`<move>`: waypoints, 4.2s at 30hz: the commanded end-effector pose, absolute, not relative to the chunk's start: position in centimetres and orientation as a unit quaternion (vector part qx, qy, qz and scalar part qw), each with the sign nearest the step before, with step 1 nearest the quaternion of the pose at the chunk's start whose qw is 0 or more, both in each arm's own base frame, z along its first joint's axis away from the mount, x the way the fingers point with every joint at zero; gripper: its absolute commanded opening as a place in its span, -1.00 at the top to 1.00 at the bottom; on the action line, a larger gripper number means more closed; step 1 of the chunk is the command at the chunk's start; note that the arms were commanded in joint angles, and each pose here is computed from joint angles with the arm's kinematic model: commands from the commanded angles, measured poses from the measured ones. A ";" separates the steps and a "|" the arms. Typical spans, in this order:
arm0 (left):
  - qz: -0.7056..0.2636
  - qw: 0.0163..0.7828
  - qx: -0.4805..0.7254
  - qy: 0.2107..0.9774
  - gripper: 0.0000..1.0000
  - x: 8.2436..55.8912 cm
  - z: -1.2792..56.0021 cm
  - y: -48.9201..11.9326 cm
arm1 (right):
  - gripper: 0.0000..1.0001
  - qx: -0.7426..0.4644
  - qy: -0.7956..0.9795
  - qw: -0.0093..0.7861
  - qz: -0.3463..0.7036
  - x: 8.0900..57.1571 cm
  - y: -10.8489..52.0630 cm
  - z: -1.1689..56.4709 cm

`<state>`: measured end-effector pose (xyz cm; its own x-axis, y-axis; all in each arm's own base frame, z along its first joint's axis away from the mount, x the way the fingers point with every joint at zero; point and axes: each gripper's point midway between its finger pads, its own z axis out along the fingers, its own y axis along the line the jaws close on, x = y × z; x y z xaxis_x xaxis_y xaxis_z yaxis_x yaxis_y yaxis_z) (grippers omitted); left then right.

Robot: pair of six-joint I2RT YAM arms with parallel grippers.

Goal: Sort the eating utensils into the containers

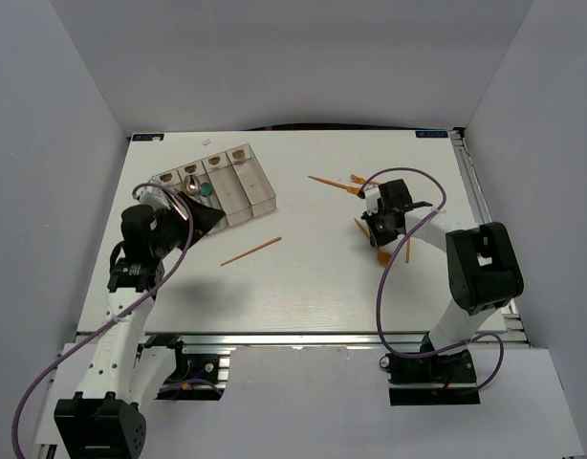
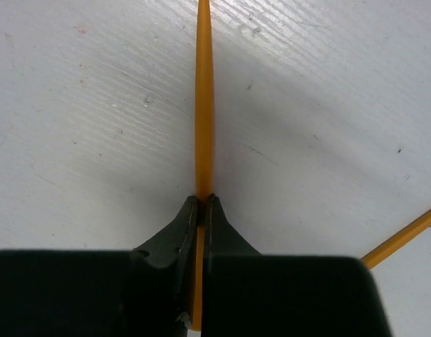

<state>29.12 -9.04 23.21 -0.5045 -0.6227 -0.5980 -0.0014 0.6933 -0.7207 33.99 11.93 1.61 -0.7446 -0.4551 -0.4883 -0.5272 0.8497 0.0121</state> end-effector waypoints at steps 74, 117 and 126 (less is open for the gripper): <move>-0.122 0.352 -0.162 0.914 0.94 49.3 17.3 2.5 | -0.79 -0.468 0.714 0.320 0.411 28.9 25.6 18.1; -0.276 0.429 -0.229 0.829 -0.82 30.6 19.0 -3.8 | -0.53 -0.067 0.963 0.262 0.010 39.7 1.8 6.0; -0.281 0.443 -0.225 0.821 -0.82 30.1 19.9 -4.0 | -0.22 -0.050 0.973 0.226 0.021 39.3 1.3 2.5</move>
<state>29.68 -3.78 17.72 -0.5415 -0.6209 -0.5667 -0.1755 0.7428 -0.6461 38.77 1.55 2.64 -0.8994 -0.1137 -0.4221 -0.1311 0.9913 0.0124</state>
